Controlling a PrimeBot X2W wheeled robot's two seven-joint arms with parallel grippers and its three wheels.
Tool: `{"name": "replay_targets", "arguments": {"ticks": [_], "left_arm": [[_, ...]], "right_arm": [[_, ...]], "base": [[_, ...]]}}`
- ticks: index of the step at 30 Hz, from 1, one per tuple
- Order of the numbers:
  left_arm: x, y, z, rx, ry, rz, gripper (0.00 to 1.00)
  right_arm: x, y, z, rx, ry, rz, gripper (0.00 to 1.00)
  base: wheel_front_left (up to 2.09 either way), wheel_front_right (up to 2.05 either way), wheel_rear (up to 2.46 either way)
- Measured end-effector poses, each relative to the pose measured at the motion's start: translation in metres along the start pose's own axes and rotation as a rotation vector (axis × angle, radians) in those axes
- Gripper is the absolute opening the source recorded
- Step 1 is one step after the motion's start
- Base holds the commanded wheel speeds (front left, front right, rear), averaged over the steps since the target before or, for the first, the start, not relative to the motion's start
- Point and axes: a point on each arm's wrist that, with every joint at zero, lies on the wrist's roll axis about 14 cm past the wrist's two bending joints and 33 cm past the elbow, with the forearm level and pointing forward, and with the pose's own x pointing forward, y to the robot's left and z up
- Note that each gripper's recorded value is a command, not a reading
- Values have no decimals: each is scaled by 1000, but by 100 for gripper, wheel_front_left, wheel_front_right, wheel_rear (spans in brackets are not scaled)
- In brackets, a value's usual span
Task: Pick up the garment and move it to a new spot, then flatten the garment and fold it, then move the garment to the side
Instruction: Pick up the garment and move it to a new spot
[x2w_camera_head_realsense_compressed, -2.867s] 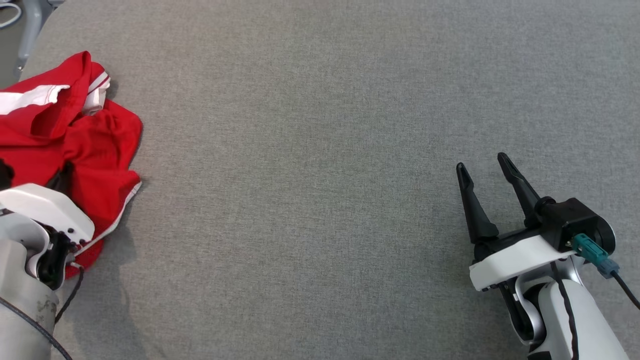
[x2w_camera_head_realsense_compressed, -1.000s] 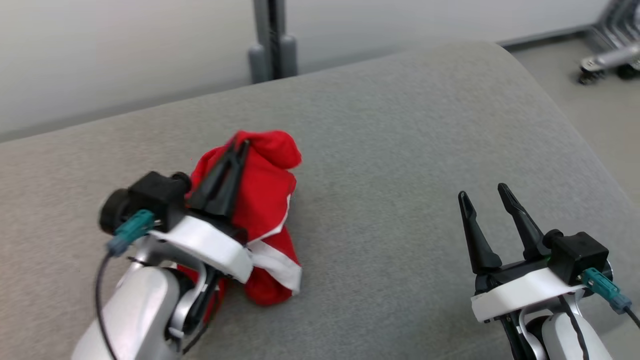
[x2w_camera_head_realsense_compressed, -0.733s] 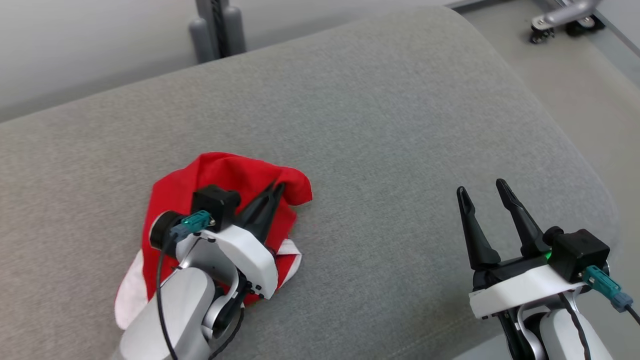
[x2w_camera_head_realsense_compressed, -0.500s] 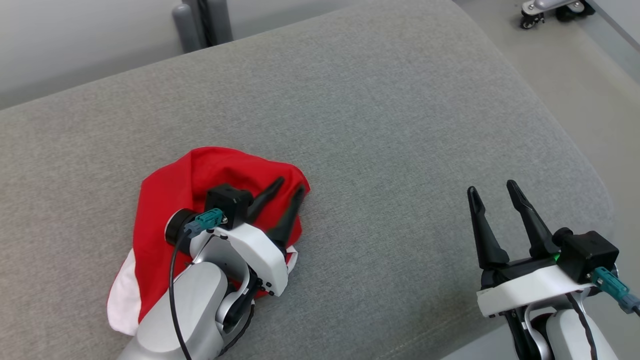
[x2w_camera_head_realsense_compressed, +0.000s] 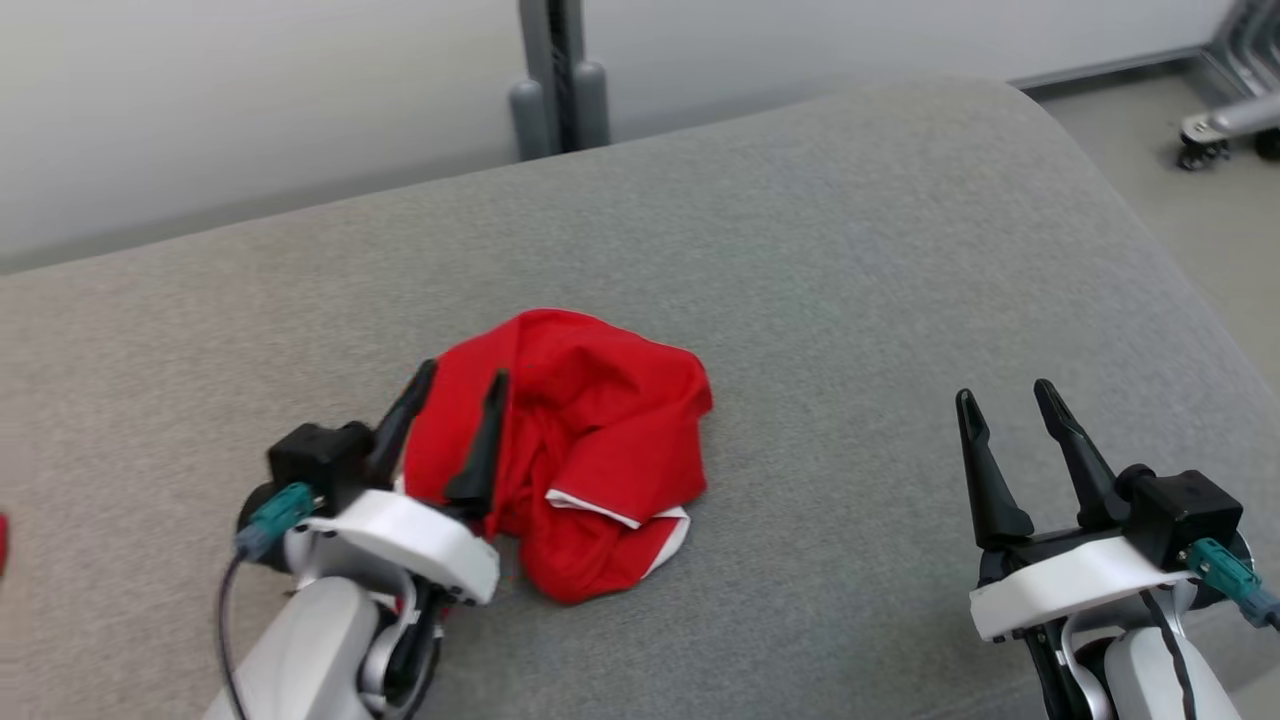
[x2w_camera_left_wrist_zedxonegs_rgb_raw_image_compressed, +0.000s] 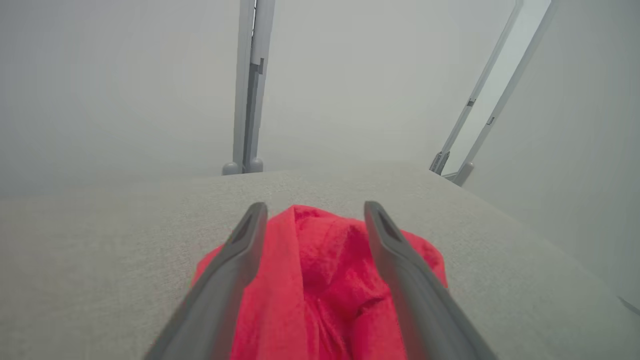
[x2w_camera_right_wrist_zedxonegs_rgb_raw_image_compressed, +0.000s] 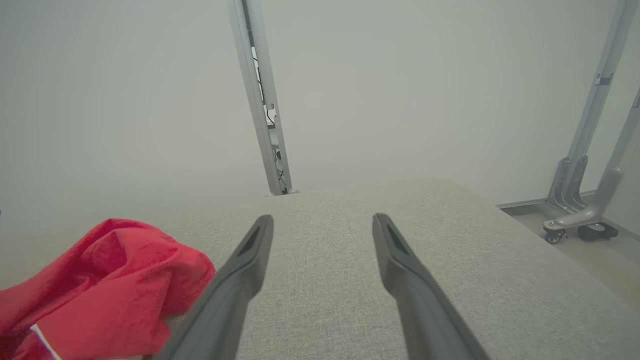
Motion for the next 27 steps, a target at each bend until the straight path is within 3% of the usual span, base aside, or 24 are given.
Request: {"name": "replay_targets", "arguments": {"ticks": [10,13,18,27], "left_arm": [[-101,117,63,80,-177,369,100],[-130,136,80,94,-228,439,100],[-168,152,93,98,-283,509,100],[-197,146,86,158,-258,484,100]], "right_arm": [[11,46,3,-7,-1,136,100],[12,57,3,-7,0,167,100],[12,70,6,-5,-5,203,100],[4,77,4,-18,12,227,100]], "base": [[0,0,0],[0,0,0],[0,0,0],[0,0,0]]}}
